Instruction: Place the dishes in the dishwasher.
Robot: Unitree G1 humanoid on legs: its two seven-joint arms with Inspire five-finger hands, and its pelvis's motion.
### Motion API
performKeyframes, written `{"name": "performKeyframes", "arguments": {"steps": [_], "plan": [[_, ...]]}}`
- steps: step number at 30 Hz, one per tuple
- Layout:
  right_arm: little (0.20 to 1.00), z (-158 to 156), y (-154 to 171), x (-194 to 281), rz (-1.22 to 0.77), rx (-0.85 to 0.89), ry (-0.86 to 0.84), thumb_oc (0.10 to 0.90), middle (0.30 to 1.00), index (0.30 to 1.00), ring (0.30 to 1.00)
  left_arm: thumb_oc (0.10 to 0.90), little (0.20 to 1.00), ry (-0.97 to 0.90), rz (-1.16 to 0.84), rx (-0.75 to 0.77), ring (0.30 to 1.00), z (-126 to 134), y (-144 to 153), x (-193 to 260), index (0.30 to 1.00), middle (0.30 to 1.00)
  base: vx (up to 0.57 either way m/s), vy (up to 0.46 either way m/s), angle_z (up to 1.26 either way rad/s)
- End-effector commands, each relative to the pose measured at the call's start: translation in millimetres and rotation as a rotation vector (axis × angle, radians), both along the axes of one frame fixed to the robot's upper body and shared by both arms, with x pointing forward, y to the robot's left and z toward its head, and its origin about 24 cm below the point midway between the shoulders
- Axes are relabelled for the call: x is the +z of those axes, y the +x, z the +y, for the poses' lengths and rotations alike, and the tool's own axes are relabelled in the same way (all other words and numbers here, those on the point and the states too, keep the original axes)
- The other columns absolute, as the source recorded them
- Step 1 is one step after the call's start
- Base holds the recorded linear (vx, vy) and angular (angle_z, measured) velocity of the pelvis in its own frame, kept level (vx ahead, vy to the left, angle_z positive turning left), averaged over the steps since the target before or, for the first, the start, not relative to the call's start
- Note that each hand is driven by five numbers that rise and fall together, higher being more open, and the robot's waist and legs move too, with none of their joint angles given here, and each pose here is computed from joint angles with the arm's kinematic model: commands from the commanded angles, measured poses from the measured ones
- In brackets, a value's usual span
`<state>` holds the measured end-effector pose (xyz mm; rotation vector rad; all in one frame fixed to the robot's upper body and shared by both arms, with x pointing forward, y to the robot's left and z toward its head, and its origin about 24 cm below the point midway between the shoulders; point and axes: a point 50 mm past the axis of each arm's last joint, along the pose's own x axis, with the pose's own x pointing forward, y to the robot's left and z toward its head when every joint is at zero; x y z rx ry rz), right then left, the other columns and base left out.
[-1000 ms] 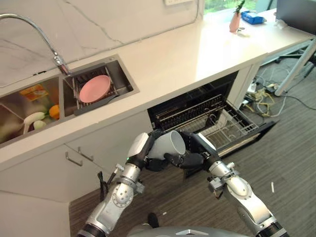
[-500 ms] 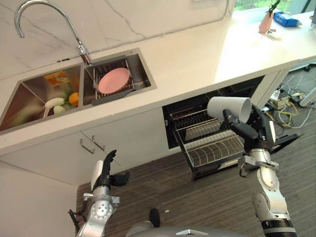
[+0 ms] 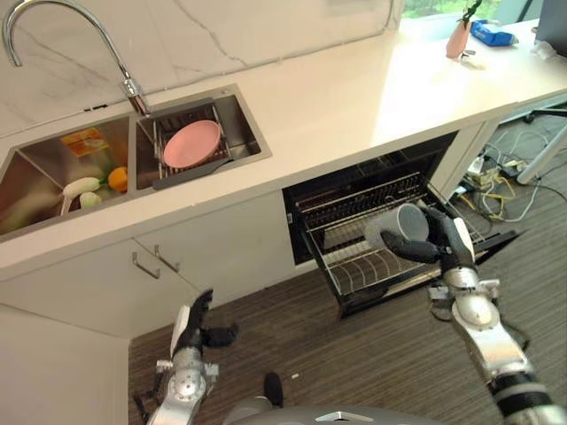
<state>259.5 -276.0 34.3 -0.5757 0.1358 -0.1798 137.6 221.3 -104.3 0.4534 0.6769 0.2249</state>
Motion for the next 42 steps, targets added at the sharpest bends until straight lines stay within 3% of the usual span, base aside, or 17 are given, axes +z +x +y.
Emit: {"name": "performKeyframes", "arguments": {"steps": [1,3,4,11,18,26,27,28,42], "plan": [[0.300,26.2,37.3,44.5,-0.248,0.016,0.042,0.400,0.300,0.300,0.300,0.800,0.900,0.042,-0.047,-0.014,0.900,10.7,18.0,8.9,0.900,0.900,0.00,0.000,0.06],[0.300,27.8,42.9,38.9,-0.217,0.010,0.036,0.400,0.300,0.300,0.300,0.800,0.900,0.045,0.010,-0.006,0.900,10.9,10.5,-0.1,0.900,0.900,0.00,-0.006,0.02],[0.300,25.7,53.6,32.8,-0.166,-0.016,0.005,0.400,0.300,0.300,0.300,0.800,0.900,0.063,0.141,0.003,0.900,12.1,-11.8,-17.9,0.900,0.900,-0.02,-0.026,0.04],[0.300,30.7,77.0,26.1,-0.086,-0.040,0.011,0.400,0.300,0.300,0.300,0.800,0.900,0.096,0.330,-0.036,0.900,9.1,-46.6,-40.7,0.900,0.900,-0.01,0.000,0.16],[0.300,23.4,82.6,16.3,0.001,-0.058,-0.095,0.400,0.300,0.300,0.300,0.800,0.900,0.117,0.400,0.027,0.900,13.3,-55.5,-48.4,0.900,0.900,0.00,0.003,0.06],[0.300,20.3,72.4,-12.6,0.120,-0.112,-0.081,0.400,0.300,0.300,0.300,0.800,0.900,0.112,0.437,0.046,0.900,11.2,-58.9,-52.1,0.900,0.900,0.00,0.002,0.04],[0.342,21.8,72.6,-13.0,0.120,-0.112,-0.056,0.428,0.342,0.342,0.342,0.800,0.900,0.110,0.444,0.052,0.900,11.2,-60.8,-52.7,0.900,0.900,0.00,0.000,0.00],[0.900,23.3,72.5,-13.4,0.118,-0.110,-0.034,0.800,0.900,0.900,0.900,0.800,0.900,0.105,0.447,0.060,0.900,10.9,-61.6,-53.1,0.900,0.900,0.00,0.000,0.00],[0.900,45.2,91.6,26.9,0.004,0.089,-0.005,0.800,0.900,0.900,0.900,0.800,0.900,0.100,0.469,0.001,0.900,8.0,-58.1,-54.4,0.900,0.900,0.00,-0.002,-0.02]]}}
